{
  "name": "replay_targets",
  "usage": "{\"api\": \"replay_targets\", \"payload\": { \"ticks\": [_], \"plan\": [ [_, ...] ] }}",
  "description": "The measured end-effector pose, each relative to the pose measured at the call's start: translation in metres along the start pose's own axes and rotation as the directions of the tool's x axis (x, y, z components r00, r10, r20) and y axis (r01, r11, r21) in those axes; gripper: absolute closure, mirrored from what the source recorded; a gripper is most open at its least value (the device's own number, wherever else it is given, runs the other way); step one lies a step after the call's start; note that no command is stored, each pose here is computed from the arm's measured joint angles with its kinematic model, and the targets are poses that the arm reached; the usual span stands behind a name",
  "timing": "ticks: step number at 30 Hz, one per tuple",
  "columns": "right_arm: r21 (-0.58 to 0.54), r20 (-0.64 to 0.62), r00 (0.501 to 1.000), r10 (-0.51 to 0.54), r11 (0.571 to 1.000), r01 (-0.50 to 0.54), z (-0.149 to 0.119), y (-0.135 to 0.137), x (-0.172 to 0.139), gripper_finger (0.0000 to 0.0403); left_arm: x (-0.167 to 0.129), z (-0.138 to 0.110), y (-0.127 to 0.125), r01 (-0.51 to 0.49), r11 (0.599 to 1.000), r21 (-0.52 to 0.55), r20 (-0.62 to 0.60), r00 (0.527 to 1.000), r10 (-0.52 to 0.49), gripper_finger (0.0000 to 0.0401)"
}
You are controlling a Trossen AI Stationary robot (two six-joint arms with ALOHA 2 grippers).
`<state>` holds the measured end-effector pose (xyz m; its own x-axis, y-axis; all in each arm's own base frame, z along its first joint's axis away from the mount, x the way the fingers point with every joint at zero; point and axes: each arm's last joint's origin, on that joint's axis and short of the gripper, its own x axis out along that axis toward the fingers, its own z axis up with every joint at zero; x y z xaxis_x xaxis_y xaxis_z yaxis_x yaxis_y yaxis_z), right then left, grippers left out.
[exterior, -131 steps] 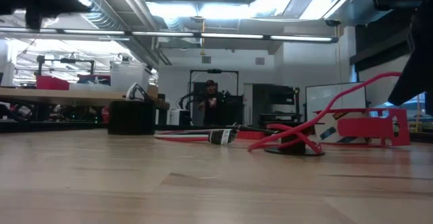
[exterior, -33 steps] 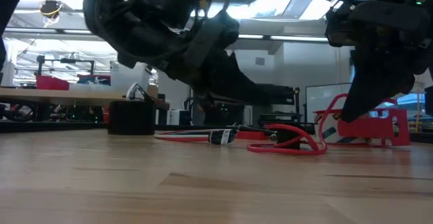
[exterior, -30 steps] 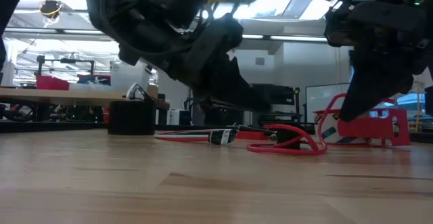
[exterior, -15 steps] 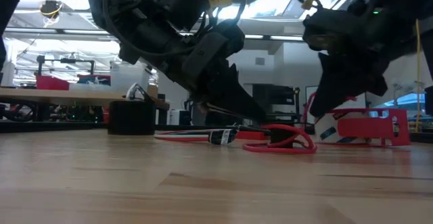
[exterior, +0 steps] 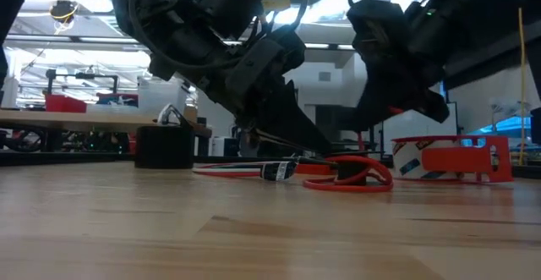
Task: Coil cords
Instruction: Coil the red wire onto the spool
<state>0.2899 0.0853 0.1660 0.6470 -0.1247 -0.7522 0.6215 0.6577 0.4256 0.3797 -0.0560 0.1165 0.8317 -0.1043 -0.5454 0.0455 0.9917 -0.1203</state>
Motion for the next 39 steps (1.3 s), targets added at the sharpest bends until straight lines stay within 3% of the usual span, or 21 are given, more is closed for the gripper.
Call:
{"api": "replay_targets", "payload": {
  "ticks": [17,29,35,39],
  "plan": [
    [0.091,-0.044,0.976,0.212,0.974,-0.208,0.021,0.008,0.004,0.0401,0.003,0.013,-0.003,0.007,1.000,0.028,0.019,1.000,-0.007,0.0401],
    [0.090,-0.058,0.975,0.213,0.974,-0.207,0.021,0.007,0.004,0.0401,0.003,0.011,-0.003,0.003,0.999,-0.035,0.000,1.000,-0.003,0.0401],
    [0.087,-0.068,0.978,0.197,0.978,-0.191,0.020,0.006,0.005,0.0401,0.003,0.011,-0.003,0.004,1.000,0.013,0.001,1.000,-0.004,0.0397],
    [0.087,-0.070,0.979,0.194,0.978,-0.188,0.020,0.005,0.005,0.0401,0.003,0.011,-0.003,-0.008,0.999,0.042,0.003,1.000,0.008,0.0369]
  ]
}}
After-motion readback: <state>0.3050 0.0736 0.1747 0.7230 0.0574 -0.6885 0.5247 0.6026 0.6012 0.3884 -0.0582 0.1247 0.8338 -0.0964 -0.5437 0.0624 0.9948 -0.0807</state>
